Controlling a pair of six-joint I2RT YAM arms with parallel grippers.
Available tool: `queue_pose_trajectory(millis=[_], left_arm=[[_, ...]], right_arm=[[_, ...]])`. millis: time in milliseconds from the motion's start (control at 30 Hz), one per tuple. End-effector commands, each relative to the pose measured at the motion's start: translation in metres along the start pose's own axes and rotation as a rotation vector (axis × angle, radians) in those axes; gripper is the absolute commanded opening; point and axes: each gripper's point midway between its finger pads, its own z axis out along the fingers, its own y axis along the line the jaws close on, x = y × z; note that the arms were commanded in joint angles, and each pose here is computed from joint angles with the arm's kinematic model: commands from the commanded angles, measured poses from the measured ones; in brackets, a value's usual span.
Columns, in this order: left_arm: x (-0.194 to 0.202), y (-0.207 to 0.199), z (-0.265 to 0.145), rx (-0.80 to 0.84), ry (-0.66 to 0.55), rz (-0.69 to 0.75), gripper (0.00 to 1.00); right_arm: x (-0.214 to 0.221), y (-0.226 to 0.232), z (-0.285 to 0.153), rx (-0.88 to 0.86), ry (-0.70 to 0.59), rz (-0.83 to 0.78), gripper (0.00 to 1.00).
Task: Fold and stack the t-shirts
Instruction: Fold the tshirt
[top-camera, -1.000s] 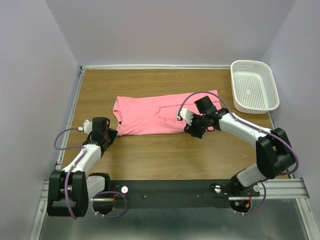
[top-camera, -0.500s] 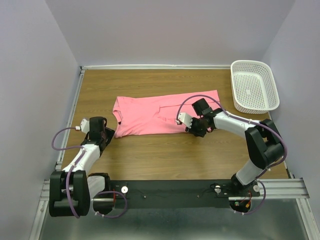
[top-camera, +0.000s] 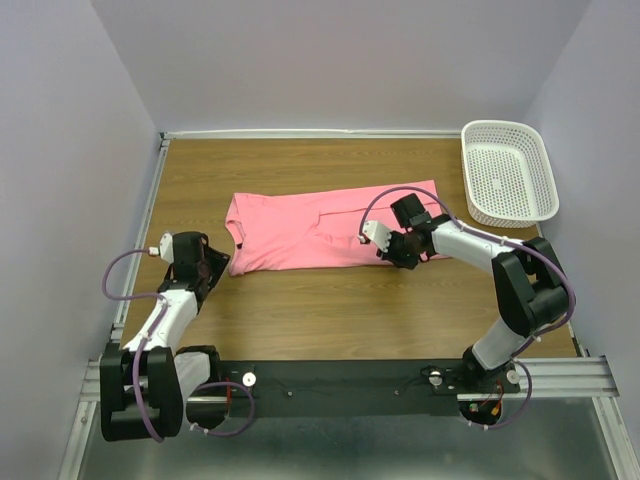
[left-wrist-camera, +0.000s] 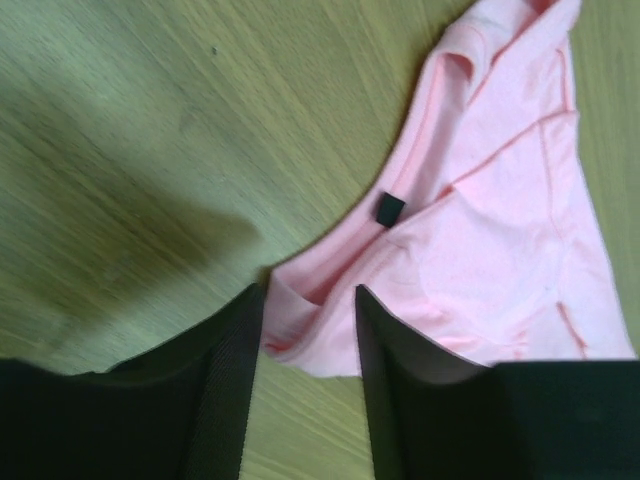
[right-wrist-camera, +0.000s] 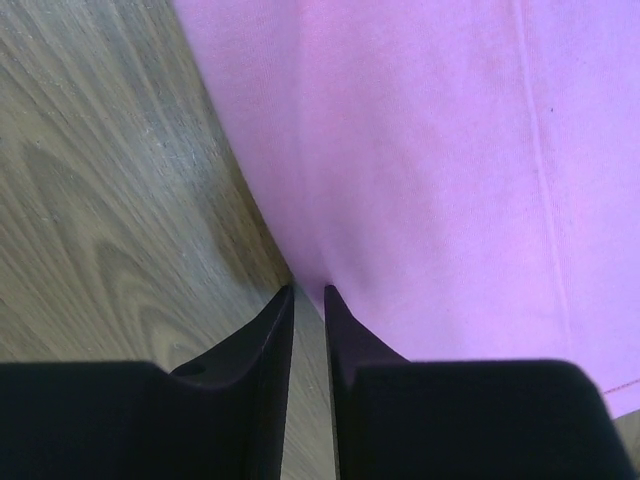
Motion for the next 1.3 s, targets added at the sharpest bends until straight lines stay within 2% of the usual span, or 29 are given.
queue_pose_trajectory(millis=[0, 200, 433, 733, 1267], left_arm=[[0.009, -0.013, -0.011, 0.078, 0.067, 0.05, 0.54], [0.006, -0.008, -0.01, 0.04, 0.074, 0.15, 0.54], [0.024, -0.008, 0.0, 0.048, 0.205, 0.249, 0.48], [0.023, -0.015, -0.007, 0.072, 0.212, 0.268, 0.39], [0.034, -0.011, -0.002, 0.056, 0.263, 0.296, 0.35]], right_arm=[[-0.004, 0.001, 0.001, -0.012, -0.026, 0.007, 0.26], [-0.004, 0.004, 0.004, -0.027, -0.028, 0.015, 0.26], [-0.002, 0.006, 0.006, -0.036, -0.022, 0.019, 0.26], [-0.003, 0.007, 0.009, -0.043, -0.021, 0.02, 0.26], [-0.001, 0.007, 0.01, -0.045, -0.012, 0.028, 0.26]])
